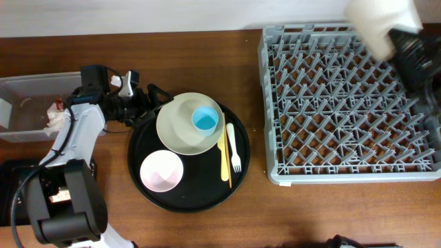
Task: Sort waste into correct bins and load items into the dishwasher rack
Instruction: 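Carry the white cup over the rack with the right gripper, inverted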
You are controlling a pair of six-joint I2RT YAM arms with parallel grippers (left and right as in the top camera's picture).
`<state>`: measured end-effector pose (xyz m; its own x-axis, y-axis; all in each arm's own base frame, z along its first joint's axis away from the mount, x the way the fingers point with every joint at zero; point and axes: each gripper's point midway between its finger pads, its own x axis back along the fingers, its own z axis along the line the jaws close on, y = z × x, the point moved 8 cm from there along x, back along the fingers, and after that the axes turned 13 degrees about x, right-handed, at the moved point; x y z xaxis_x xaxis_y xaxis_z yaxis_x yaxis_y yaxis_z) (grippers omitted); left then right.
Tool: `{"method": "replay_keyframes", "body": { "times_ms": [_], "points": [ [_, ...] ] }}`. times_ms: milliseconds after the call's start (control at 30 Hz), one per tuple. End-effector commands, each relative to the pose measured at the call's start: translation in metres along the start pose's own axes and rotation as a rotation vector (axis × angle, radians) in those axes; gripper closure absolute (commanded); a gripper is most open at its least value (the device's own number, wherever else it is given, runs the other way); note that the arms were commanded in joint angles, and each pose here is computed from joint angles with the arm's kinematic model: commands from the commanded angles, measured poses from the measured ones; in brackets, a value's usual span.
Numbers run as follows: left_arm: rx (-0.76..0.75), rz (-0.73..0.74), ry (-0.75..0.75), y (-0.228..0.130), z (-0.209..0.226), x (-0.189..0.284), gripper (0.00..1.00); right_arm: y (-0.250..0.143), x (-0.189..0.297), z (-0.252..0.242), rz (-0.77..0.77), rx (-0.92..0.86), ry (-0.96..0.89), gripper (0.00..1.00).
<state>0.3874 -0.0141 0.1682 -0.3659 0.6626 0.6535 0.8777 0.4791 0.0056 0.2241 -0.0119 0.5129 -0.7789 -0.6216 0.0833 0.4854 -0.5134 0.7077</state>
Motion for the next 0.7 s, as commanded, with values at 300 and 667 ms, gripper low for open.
{"method": "replay_keyframes", "body": {
  "times_ms": [300,667],
  "points": [
    [-0.002,0.002,0.001,0.001,0.002,-0.001,0.01,-0.151,-0.15,-0.194,0.999,0.301,-0.929,0.8],
    [-0.002,0.002,0.001,0.001,0.002,-0.001,0.01,-0.145,-0.119,-0.209,1.081,0.185,-0.927,0.8]
  ]
}}
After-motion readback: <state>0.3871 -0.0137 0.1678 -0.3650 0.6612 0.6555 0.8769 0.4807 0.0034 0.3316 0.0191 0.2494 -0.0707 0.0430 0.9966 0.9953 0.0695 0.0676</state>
